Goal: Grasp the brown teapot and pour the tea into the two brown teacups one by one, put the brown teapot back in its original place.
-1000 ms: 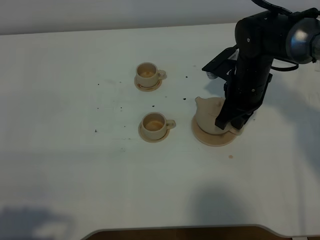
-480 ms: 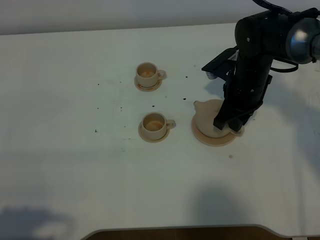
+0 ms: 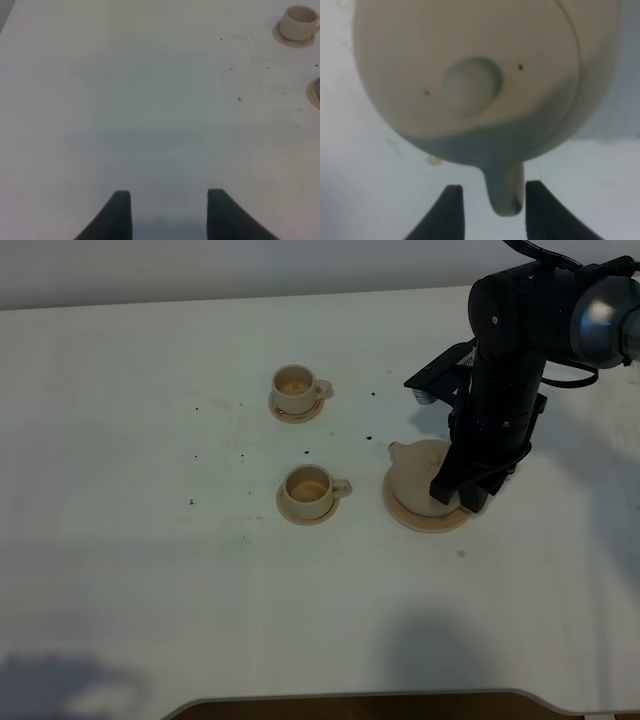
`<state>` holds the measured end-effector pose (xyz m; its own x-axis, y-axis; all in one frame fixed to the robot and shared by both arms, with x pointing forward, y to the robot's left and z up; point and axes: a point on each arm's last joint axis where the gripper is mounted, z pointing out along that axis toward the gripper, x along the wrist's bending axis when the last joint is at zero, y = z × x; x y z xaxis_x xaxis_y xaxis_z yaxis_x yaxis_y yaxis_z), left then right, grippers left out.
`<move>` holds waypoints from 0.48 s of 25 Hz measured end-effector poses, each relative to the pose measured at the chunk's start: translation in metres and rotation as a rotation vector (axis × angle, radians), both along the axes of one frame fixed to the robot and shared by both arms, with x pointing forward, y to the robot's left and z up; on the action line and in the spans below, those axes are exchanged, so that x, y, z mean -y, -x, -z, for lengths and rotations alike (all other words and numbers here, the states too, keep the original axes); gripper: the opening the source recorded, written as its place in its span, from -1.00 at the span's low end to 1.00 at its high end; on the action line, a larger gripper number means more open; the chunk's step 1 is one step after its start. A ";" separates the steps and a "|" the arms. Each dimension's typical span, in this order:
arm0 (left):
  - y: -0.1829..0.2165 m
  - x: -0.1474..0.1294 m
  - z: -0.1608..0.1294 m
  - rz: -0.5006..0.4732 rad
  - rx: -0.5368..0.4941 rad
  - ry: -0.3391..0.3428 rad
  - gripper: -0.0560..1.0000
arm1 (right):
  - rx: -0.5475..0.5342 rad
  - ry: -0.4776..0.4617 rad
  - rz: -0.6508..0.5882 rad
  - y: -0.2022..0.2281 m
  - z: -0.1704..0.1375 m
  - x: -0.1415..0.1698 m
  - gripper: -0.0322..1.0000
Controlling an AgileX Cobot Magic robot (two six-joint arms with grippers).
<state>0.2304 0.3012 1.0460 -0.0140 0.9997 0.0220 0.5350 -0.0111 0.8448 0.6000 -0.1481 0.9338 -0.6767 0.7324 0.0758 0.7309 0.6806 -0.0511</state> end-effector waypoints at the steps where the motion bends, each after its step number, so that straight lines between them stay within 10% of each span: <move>1: 0.000 0.000 0.000 0.000 0.000 0.000 -0.20 | 0.005 0.010 -0.006 0.000 0.000 0.001 -0.31; 12: 0.000 0.000 0.000 0.000 0.000 0.000 -0.20 | 0.065 0.025 -0.098 -0.006 0.000 0.003 -0.30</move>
